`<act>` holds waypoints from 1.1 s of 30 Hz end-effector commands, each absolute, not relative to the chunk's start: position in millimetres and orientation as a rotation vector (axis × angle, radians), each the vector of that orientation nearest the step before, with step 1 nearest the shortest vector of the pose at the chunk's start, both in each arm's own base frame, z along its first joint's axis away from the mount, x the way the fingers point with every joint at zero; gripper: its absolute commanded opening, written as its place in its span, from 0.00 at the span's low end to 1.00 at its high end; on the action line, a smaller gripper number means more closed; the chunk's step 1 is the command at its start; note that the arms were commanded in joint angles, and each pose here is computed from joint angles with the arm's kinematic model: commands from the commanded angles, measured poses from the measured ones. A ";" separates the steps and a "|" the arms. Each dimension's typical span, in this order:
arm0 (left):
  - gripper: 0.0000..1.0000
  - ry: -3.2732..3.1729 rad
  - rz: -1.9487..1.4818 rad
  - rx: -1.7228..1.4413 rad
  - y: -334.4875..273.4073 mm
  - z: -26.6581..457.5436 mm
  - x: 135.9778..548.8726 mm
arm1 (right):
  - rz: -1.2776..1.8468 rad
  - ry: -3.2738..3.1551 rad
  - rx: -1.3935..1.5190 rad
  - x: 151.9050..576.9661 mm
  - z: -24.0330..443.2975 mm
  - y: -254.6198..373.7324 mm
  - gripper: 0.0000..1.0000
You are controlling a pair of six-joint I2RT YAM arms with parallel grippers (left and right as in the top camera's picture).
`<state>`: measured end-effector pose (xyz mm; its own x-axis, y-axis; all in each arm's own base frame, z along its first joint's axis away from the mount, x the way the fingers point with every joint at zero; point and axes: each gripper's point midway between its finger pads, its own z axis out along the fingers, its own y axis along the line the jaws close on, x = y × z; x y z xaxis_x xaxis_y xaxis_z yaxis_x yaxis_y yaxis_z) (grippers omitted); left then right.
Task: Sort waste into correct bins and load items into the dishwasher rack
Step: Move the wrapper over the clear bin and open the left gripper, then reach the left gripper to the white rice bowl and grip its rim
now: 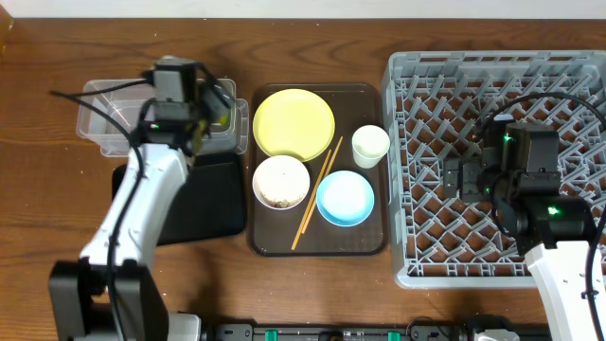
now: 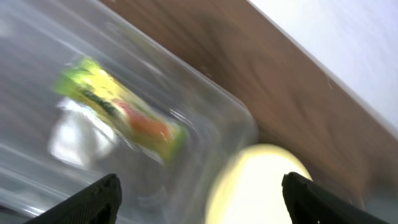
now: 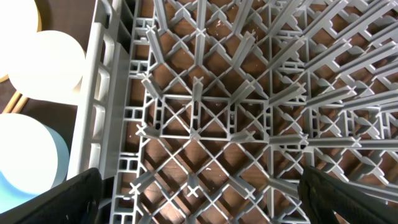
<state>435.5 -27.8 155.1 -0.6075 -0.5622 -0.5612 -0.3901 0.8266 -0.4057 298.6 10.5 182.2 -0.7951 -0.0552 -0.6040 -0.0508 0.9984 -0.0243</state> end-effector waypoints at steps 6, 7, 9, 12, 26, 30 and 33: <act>0.86 2.596 -0.319 -0.095 -125.3 124.2 377.7 | -0.012 2.465 -0.075 301.9 192.7 8.2 0.99; 0.85 2.613 -0.323 -0.058 -134.9 120.1 371.8 | -0.012 2.465 -0.075 301.9 192.7 8.2 0.99; 0.80 2.633 -0.332 -0.004 -149.5 113.9 363.7 | -0.012 2.465 -0.075 301.9 192.7 8.2 0.99; 0.72 2.661 -0.341 0.076 -170.9 104.3 352.9 | -0.012 2.465 -0.075 301.9 192.7 8.2 0.99; 0.60 2.838 -0.283 0.223 -209.8 34.6 324.2 | -0.011 2.466 -0.074 301.7 192.6 8.3 0.99; 0.49 2.872 -0.271 0.192 -209.7 22.5 321.7 | -0.011 2.467 -0.074 301.4 192.3 8.3 0.99; 0.44 2.886 -0.251 0.190 -207.8 15.8 321.1 | -0.011 2.469 -0.074 301.1 192.0 8.3 0.99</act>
<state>325.6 -212.0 26.9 -0.9560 0.1109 -0.2716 0.1621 0.9713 -0.1741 298.5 10.5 182.3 -0.7953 -0.0548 -0.6037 -0.0507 0.9984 -0.0238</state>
